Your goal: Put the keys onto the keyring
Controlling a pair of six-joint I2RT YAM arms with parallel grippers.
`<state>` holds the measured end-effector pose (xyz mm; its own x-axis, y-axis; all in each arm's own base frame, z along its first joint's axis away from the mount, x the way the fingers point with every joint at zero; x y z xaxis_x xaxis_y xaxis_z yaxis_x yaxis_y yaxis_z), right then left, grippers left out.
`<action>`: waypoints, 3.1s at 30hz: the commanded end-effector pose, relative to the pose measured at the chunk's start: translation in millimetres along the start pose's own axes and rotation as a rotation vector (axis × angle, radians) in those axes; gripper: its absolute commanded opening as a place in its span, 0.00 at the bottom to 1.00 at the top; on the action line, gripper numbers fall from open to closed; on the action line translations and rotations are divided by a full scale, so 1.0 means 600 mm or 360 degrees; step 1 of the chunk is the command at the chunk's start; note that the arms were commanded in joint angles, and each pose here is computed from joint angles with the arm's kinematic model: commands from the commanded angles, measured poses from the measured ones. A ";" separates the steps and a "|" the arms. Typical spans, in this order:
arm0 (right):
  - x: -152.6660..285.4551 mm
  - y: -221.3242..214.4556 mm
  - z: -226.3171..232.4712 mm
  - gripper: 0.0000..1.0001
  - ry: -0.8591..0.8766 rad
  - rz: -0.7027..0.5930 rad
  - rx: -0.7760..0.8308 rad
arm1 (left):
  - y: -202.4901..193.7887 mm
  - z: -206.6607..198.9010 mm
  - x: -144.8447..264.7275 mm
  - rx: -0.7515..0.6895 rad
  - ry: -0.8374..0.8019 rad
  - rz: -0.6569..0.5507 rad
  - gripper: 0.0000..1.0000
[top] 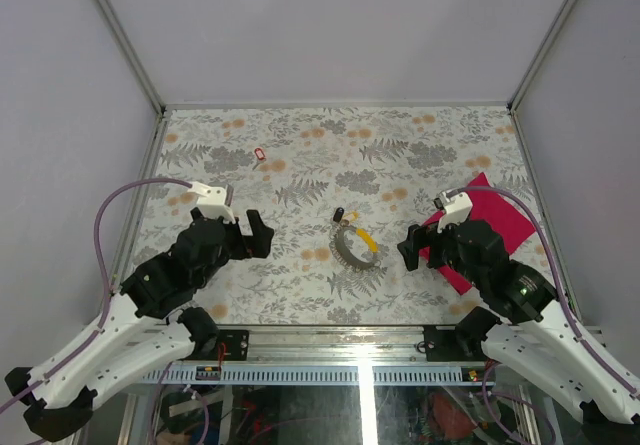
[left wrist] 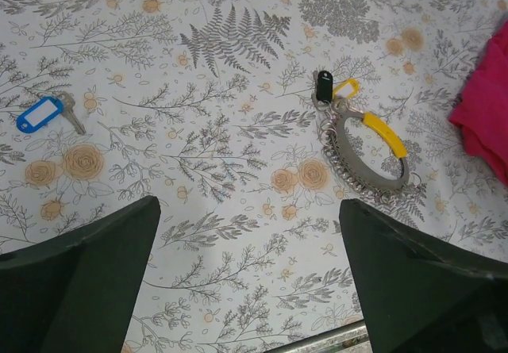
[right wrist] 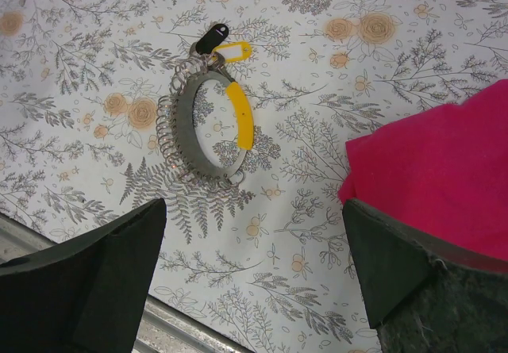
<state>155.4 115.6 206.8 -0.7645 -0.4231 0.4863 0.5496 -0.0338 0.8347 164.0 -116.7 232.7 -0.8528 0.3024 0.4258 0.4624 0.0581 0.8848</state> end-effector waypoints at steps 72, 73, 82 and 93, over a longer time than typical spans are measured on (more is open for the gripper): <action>-0.229 -0.162 0.066 0.84 0.0187 0.1145 0.0020 | 0.018 -0.018 -0.010 0.0012 -0.0053 -0.0009 1.00; -0.230 -0.163 0.067 0.84 0.0193 0.1147 0.0026 | 0.018 -0.018 -0.010 0.0011 -0.0052 -0.0010 1.00; -0.236 -0.177 0.076 0.85 0.0262 0.1211 -0.0005 | 0.018 -0.020 -0.010 0.0011 -0.0058 -0.0007 1.00; -0.226 -0.193 0.127 0.85 0.0323 0.1279 0.0035 | 0.018 -0.020 -0.010 0.0012 -0.0062 -0.0008 1.00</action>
<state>180.3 225.4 60.9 -0.1103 -0.4439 0.8892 0.8995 0.3359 0.2793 166.3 -124.9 222.6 -0.8224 0.3123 0.4756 0.5063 0.0204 0.8621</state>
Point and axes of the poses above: each gripper's point midway between its finger pads, its own x axis back along the fingers, its own z axis along the line the jaws close on, y = z × x, the point moved 4 cm from there along x, back along the fingers, and after that the axes turned 6 degrees about -x, right-handed, at the moved point
